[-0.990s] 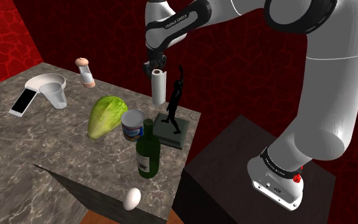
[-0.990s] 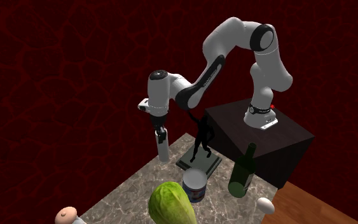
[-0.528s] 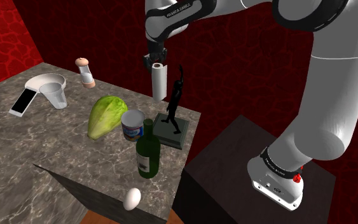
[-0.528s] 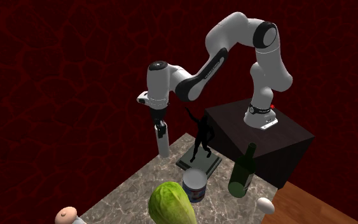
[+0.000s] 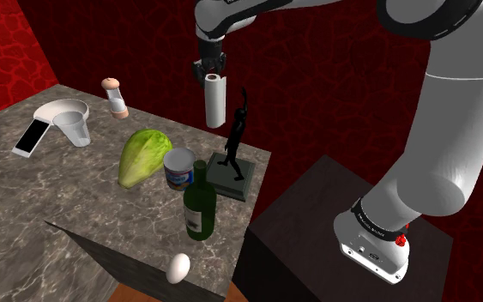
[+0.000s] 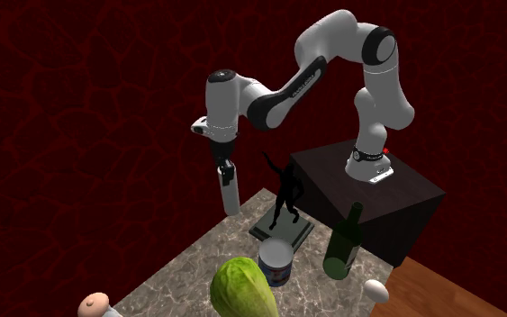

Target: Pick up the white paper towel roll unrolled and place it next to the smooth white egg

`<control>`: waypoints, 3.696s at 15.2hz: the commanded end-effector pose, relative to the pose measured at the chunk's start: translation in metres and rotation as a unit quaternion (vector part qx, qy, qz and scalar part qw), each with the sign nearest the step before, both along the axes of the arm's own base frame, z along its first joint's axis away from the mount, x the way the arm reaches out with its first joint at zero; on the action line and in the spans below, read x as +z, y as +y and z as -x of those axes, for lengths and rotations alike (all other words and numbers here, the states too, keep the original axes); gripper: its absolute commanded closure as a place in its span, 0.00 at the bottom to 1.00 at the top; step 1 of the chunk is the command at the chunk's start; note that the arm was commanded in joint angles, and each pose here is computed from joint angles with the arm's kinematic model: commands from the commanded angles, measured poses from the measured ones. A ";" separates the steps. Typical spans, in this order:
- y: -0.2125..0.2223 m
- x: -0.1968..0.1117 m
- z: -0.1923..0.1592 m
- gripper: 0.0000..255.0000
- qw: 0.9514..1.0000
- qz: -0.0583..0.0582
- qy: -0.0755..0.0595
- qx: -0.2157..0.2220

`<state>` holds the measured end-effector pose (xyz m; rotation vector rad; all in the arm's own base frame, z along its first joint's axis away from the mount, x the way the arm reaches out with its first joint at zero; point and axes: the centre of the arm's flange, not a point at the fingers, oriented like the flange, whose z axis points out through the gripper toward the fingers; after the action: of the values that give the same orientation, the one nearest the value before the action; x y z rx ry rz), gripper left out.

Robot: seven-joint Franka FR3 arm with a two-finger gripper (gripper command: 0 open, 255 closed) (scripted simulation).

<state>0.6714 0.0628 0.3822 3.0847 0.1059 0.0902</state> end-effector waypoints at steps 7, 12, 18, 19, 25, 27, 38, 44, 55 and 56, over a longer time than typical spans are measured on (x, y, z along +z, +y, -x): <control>0.000 0.042 0.000 1.00 1.000 0.000 0.000 0.000; 0.000 0.068 0.000 1.00 1.000 0.000 0.000 0.000; 0.000 0.100 0.000 1.00 1.000 0.000 0.000 0.000; 0.000 0.105 0.000 1.00 1.000 0.000 0.000 0.000; 0.000 0.137 0.000 1.00 1.000 0.000 0.000 0.000; 0.000 0.147 0.000 1.00 1.000 0.000 0.000 0.000; 0.056 0.167 0.074 1.00 1.000 0.000 0.000 0.000; 0.104 0.168 0.137 1.00 1.000 0.000 0.000 0.000; 0.192 0.168 0.253 1.00 1.000 0.000 0.000 0.000; 0.200 0.168 0.263 1.00 1.000 0.000 0.000 0.000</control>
<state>0.4184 0.2556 0.5508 3.0848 0.1073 0.0895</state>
